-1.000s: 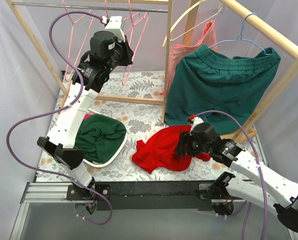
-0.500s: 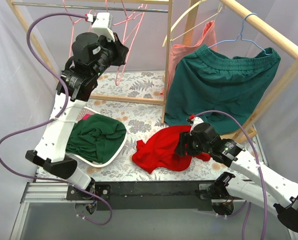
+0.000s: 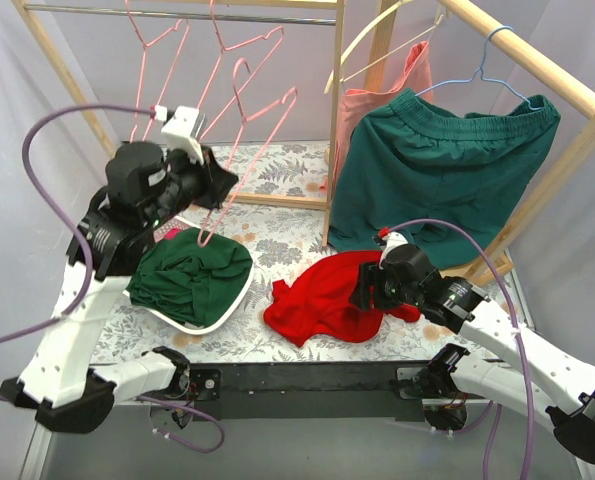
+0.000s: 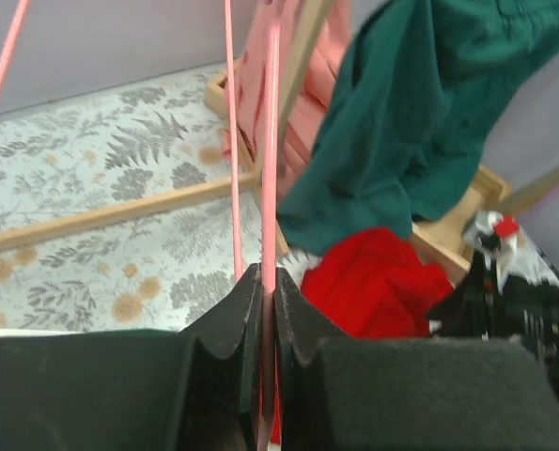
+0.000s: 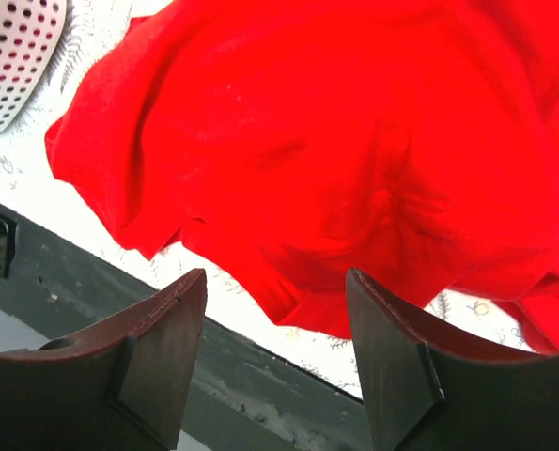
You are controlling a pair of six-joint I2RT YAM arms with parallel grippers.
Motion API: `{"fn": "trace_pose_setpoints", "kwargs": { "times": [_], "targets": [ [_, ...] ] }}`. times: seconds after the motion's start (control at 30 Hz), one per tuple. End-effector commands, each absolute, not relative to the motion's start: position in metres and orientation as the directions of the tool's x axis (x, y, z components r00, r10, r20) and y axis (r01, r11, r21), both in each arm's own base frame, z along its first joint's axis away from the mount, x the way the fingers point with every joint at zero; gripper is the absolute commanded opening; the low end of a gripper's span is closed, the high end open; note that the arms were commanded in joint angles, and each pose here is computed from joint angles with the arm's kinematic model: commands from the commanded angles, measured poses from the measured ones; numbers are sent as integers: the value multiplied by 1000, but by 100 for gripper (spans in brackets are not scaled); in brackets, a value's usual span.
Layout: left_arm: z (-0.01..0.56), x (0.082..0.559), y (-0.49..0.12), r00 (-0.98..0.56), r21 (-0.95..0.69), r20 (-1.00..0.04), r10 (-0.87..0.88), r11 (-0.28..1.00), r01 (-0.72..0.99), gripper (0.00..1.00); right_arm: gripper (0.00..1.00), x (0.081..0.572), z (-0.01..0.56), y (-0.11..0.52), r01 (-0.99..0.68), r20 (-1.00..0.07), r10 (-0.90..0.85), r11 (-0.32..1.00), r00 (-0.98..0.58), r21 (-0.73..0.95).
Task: Place the t-shirt on the hanger
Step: Pick up the hanger from the clothesline, then place the T-shirt on the hanger.
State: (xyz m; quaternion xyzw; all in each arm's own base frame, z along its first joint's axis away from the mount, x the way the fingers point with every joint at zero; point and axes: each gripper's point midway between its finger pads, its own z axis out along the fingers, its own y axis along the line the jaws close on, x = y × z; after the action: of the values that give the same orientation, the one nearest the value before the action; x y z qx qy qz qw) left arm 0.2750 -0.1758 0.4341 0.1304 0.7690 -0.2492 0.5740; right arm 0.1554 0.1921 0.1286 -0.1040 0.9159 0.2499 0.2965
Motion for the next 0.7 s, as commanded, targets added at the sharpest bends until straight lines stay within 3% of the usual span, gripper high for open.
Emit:
{"fn": "trace_pose_setpoints", "kwargs": {
  "times": [0.0,0.2,0.33,0.67],
  "targets": [
    [404,219,-171,-362,-236,-932,-7,769,594,0,68,168,151,190,-355,-655,-34,861,-754,364],
    [357,154,-167,-427,-259,-898,110,651,713,0,64,164,135,179,-339,-643,-55,882,-764,327],
    [357,136,-163,-400,-238,-906,137,616,751,0,59,157,126,175,-353,-638,-72,877,-767,325],
    [347,107,-161,-380,-198,-885,271,520,831,0,60,136,90,173,-335,-582,-64,866,-811,371]
  ]
}}
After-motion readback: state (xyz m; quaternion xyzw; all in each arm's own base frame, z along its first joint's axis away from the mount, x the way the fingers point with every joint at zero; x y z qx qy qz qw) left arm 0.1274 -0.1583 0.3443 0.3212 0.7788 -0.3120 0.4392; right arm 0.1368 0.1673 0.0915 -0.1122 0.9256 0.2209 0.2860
